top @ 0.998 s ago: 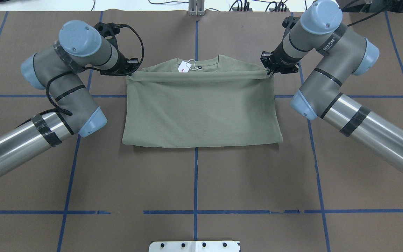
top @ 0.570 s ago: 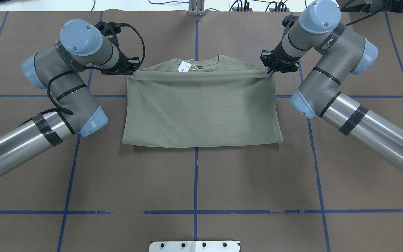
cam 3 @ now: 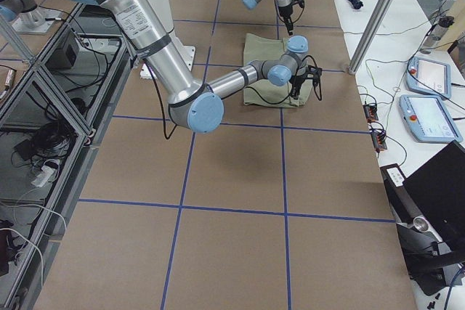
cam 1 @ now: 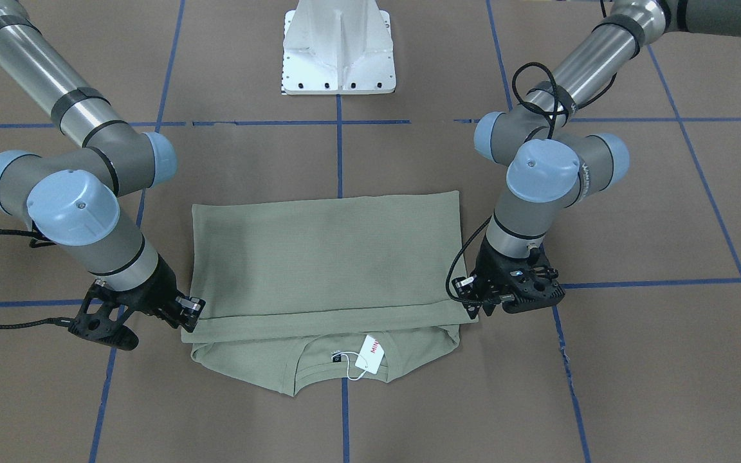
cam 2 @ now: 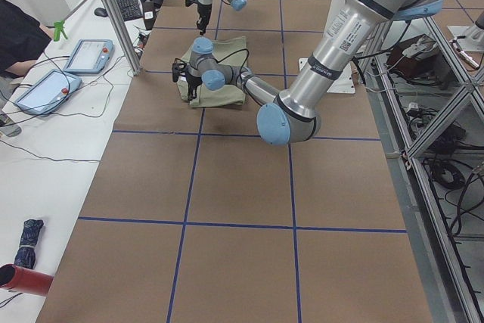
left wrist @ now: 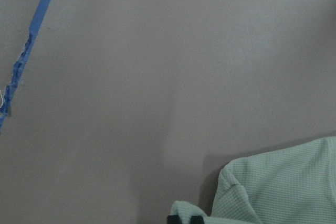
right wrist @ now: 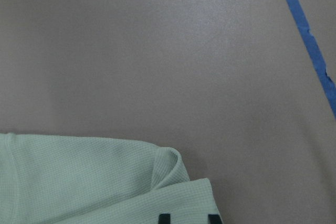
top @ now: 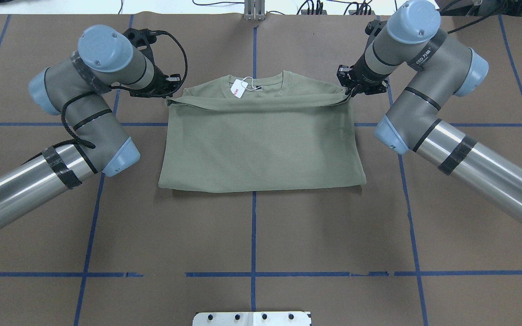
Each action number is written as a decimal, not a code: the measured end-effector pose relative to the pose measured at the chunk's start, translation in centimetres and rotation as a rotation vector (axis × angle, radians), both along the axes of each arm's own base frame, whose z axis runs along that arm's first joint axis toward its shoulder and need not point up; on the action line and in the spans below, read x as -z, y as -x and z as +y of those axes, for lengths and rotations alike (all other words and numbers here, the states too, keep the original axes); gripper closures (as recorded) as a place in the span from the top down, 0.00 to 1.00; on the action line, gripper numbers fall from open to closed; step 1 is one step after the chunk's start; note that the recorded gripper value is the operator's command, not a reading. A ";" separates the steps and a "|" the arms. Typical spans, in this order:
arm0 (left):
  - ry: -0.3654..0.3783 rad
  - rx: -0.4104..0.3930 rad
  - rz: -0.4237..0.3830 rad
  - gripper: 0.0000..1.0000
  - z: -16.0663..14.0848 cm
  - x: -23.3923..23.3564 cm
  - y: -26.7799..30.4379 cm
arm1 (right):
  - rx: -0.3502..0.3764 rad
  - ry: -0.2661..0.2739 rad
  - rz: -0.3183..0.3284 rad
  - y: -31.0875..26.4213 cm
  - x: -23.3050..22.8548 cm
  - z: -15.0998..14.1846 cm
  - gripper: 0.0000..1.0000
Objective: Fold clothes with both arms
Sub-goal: 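Hold the folded hem near the collar and lower it with both grippers, then open both grippers while the right gripper moves to the folded shirt's near corner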
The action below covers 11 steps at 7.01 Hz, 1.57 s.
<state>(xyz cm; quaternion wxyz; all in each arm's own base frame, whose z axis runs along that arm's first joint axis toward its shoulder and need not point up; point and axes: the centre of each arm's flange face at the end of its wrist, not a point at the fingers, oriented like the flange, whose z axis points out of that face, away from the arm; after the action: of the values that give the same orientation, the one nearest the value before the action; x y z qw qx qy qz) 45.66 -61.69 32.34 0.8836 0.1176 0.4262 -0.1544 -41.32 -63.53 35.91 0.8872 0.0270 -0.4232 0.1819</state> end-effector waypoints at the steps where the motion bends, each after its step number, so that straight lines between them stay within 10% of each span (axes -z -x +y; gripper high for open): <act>1: 0.001 0.001 0.001 1.00 0.0 0.1 0.0 | 0.002 -0.005 -0.005 0.0 -0.1 0.1 1.00; 3: -0.011 0.003 0.014 1.00 0.4 1.2 0.6 | 0.026 -0.019 -0.028 0.6 -0.3 1.9 1.00; 8: -0.017 0.008 0.022 1.00 3.4 5.8 4.1 | 0.161 -0.029 -0.051 1.2 -3.6 19.0 0.95; 9: -0.017 0.008 0.022 1.00 3.6 5.8 4.2 | 0.175 -0.031 -0.037 2.4 -4.1 20.3 0.82; 11: -0.017 0.008 0.023 1.00 3.8 5.7 4.4 | 0.187 -0.030 -0.026 3.4 -4.3 21.1 0.00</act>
<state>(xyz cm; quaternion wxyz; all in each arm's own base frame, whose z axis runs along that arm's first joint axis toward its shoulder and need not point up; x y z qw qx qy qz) 41.28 -57.92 26.61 0.8771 0.1250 0.4369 -0.1556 -44.77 -42.46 40.25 0.8942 -0.0017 -0.4381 0.0922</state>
